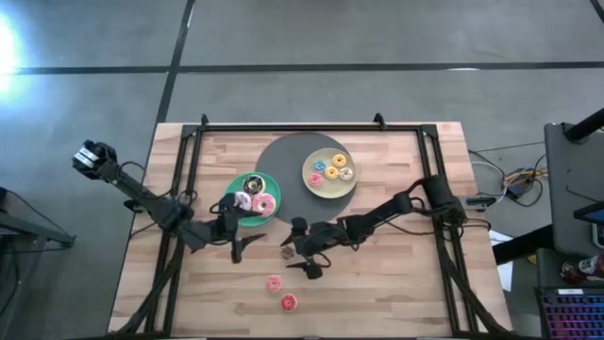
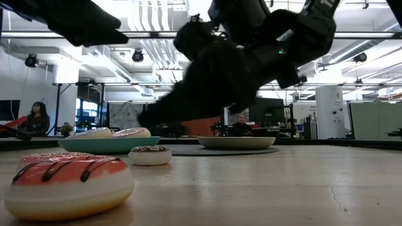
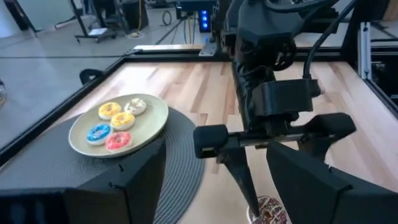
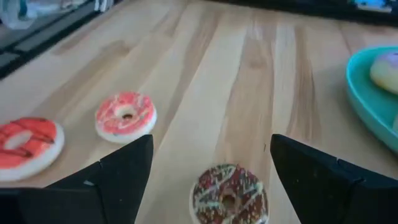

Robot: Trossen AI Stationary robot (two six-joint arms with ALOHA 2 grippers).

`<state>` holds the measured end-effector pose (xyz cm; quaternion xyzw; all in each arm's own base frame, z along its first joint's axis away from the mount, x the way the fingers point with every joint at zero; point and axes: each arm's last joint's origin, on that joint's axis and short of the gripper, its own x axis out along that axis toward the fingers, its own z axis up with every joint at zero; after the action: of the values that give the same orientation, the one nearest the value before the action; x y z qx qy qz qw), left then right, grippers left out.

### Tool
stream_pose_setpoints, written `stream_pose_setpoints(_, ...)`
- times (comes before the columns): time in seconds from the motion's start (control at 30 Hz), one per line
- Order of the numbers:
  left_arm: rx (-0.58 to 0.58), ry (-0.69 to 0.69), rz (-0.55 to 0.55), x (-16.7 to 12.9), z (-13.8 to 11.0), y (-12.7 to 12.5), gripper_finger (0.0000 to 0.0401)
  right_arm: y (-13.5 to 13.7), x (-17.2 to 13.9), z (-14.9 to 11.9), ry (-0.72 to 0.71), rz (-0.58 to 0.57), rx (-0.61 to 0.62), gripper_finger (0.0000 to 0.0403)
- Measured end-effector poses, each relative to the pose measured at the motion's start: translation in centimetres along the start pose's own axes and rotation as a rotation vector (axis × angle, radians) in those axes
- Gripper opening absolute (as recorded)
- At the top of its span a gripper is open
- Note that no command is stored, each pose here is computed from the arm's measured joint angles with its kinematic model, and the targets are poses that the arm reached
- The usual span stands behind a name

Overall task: Pick & Place donuts
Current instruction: Put the small brown donut on the brown plate

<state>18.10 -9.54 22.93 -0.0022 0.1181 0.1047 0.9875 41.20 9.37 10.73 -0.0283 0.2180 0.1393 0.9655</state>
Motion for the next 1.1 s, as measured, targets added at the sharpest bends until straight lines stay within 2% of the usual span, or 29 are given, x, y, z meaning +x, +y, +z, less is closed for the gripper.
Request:
stream_pose_setpoints(0.77, -0.015, -0.029, 0.009, -0.3, 0.2, -0.4, 0.0252, -0.8, 0.6, -1.7, 0.074, -0.032, 0.105, 0.0315)
stream_pose_setpoints(1.1, -0.015, -0.029, 0.009, -0.3, 0.2, -0.4, 0.0252, -0.8, 0.6, -1.8, 0.074, -0.05, 0.107, 0.0315)
